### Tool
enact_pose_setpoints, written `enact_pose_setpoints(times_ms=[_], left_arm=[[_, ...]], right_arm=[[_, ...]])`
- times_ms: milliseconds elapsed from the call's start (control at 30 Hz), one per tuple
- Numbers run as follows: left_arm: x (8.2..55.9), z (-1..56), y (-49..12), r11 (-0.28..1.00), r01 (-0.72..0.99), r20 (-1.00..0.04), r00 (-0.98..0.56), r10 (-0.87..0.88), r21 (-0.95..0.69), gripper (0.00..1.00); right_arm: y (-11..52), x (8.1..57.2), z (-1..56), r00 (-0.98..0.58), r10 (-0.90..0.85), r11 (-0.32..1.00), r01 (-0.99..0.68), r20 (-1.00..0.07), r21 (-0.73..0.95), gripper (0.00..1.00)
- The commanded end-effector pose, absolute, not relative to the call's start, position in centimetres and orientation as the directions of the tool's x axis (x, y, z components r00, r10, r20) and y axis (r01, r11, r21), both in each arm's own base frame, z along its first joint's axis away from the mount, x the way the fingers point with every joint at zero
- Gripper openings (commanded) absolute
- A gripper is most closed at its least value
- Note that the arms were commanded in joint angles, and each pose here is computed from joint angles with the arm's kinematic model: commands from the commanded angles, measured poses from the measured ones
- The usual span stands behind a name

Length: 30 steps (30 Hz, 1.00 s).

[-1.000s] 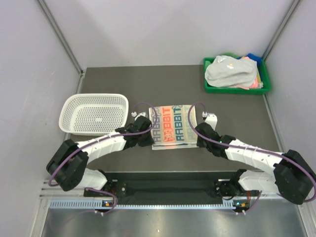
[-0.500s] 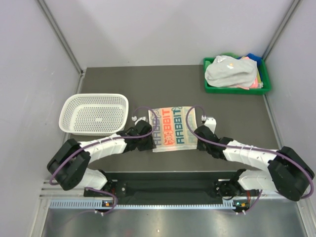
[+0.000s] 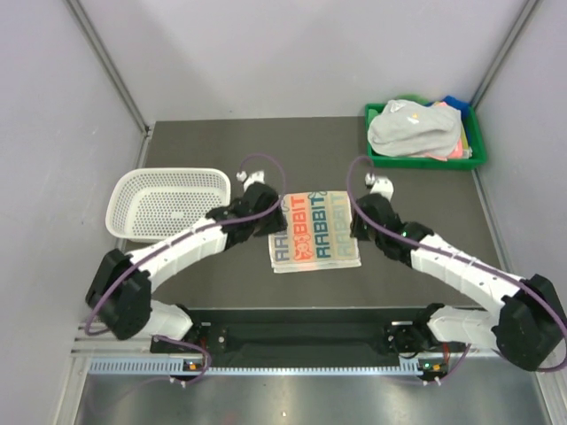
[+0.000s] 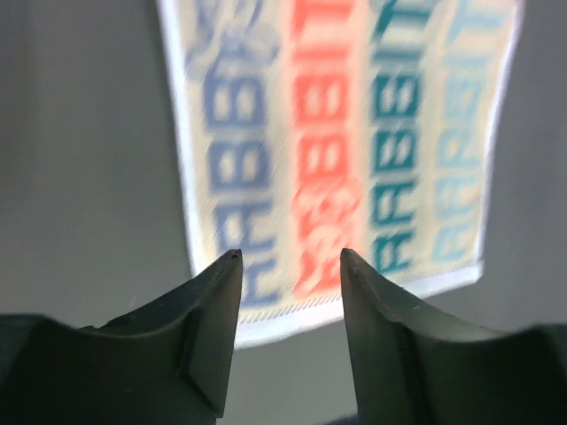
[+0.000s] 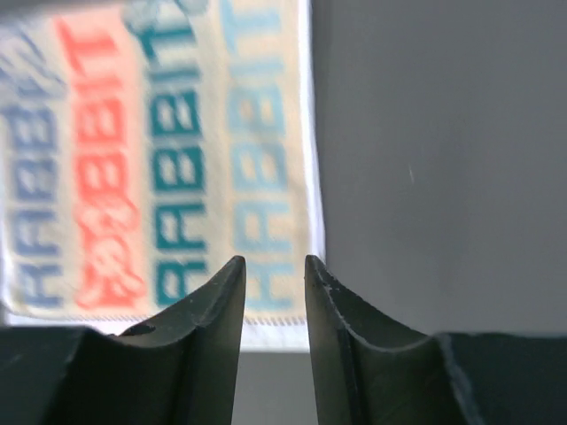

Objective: Fold and stack the towels
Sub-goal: Fold the towel

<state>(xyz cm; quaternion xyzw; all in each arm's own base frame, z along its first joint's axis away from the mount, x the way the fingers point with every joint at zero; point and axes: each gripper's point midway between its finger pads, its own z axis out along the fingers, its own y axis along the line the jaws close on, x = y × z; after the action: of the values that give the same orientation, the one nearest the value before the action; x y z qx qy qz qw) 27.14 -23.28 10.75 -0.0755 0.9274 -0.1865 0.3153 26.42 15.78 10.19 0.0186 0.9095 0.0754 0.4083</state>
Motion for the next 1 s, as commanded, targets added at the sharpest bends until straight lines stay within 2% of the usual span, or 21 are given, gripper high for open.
enact_pose_setpoints(times_ms=[0, 33, 67, 167, 333, 433, 667, 967], left_arm=[[32.7, 13.0, -24.3, 0.939, 0.003, -0.645, -0.727, -0.235, -0.345, 0.5], [34.9, 15.0, -24.7, 0.934, -0.001, -0.667, -0.7, -0.256, -0.357, 0.48], [36.0, 13.2, -25.0, 0.945, -0.012, -0.653, -0.72, -0.235, -0.327, 0.46], [39.6, 13.0, -26.0, 0.938, 0.016, -0.656, -0.719, -0.23, -0.346, 0.41], [42.8, 11.1, -26.9, 0.918, 0.059, -0.628, -0.746, -0.221, -0.393, 0.36], [43.9, 8.8, -27.2, 0.912, 0.074, -0.611, -0.764, -0.208, -0.403, 0.35], [44.0, 4.4, -26.8, 0.918, 0.032, -0.544, -0.813, -0.207, -0.396, 0.34], [43.3, 1.3, -24.5, 0.944, -0.071, -0.494, -0.838, -0.232, -0.323, 0.33]], right_arm=[[17.6, 31.3, 15.6, -0.589, 0.105, 0.969, -0.12, -0.801, 0.215, 0.31], [18.0, 33.3, 16.5, -0.583, 0.117, 0.966, -0.122, -0.804, 0.229, 0.27], [19.3, 34.3, 17.1, -0.582, 0.115, 0.949, -0.174, -0.805, 0.262, 0.25], [21.7, 37.6, 17.9, -0.583, 0.109, 0.914, -0.259, -0.805, 0.312, 0.21], [25.3, 42.2, 18.0, -0.584, 0.141, 0.843, -0.352, -0.8, 0.406, 0.17], [27.8, 43.6, 15.5, -0.626, 0.156, 0.788, -0.388, -0.764, 0.478, 0.15], [29.2, 44.8, 11.1, -0.67, 0.225, 0.719, -0.376, -0.708, 0.584, 0.12], [24.4, 45.6, 5.6, -0.702, 0.31, 0.742, -0.243, -0.641, 0.625, 0.09]])
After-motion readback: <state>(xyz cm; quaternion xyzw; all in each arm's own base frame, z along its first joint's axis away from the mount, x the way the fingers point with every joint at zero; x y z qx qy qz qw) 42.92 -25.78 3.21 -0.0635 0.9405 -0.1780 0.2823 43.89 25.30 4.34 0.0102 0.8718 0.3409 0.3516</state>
